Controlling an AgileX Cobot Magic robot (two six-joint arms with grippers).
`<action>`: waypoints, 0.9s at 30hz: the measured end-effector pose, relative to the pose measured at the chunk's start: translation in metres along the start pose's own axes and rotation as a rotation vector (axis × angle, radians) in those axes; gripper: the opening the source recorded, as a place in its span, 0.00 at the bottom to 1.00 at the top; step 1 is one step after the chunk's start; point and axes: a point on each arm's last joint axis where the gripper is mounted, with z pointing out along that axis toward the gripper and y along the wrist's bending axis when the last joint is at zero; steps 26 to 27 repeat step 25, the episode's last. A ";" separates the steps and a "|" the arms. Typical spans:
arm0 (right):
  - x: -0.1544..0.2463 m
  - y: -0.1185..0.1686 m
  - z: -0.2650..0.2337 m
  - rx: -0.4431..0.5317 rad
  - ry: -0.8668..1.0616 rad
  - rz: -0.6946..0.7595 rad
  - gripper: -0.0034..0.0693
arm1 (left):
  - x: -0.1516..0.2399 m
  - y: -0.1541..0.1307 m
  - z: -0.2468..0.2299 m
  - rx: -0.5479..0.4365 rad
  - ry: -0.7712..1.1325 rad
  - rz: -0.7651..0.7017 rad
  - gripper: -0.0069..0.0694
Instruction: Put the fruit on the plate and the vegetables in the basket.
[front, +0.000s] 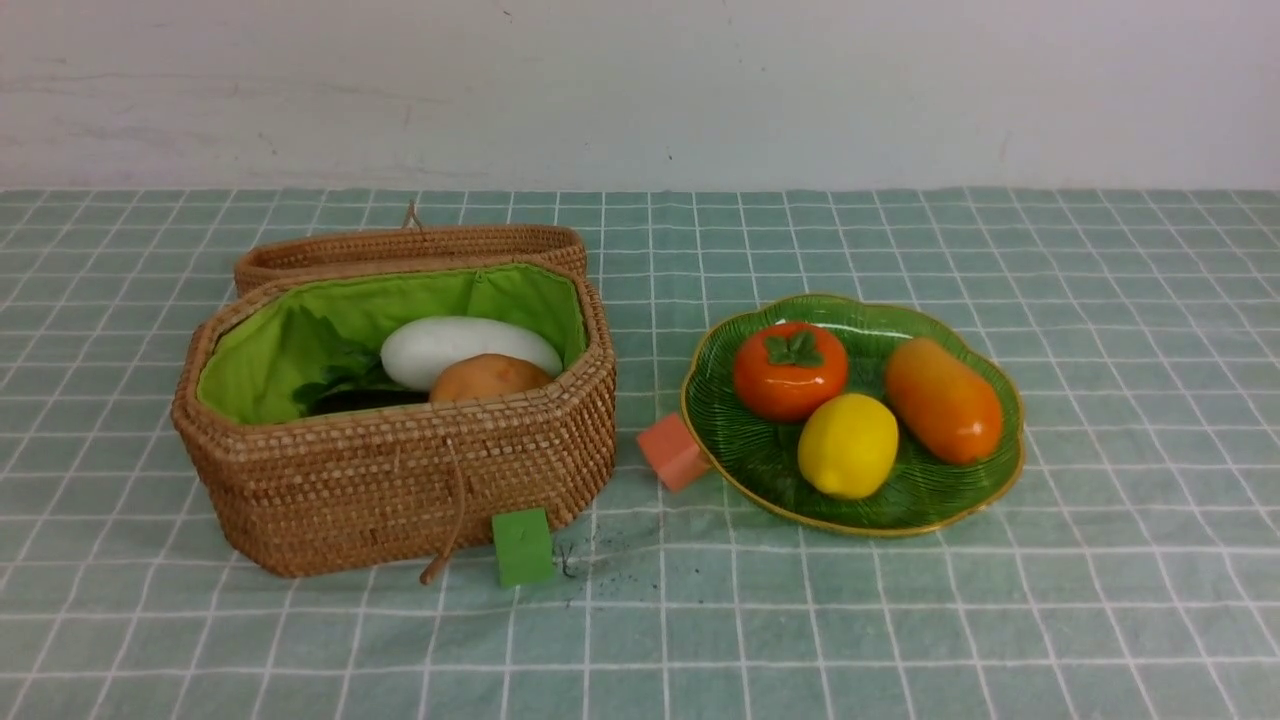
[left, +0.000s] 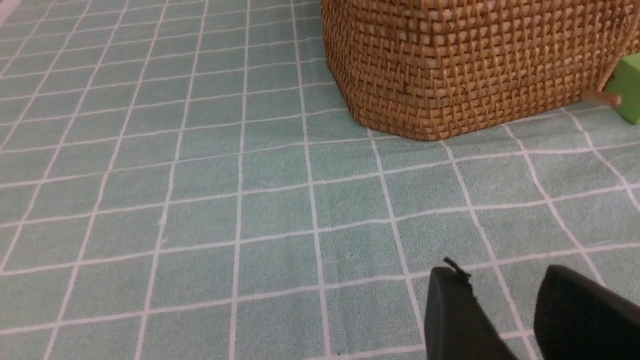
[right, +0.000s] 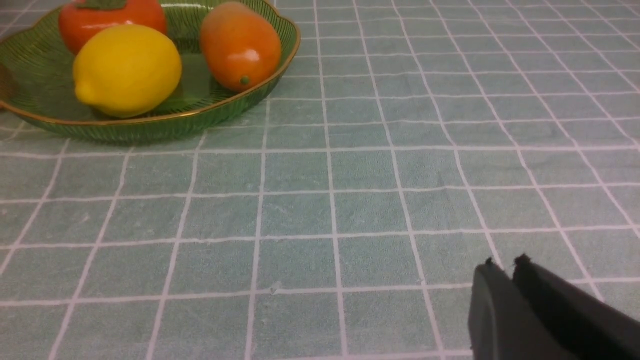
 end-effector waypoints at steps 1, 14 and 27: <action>0.000 0.000 0.000 0.000 0.000 0.000 0.12 | 0.000 0.000 0.000 0.000 0.000 0.000 0.40; 0.000 0.000 0.000 0.000 0.000 0.000 0.14 | 0.000 0.000 0.000 0.000 0.000 0.000 0.40; 0.000 0.000 0.000 0.000 0.000 0.000 0.15 | 0.000 0.000 0.000 0.000 0.000 0.000 0.40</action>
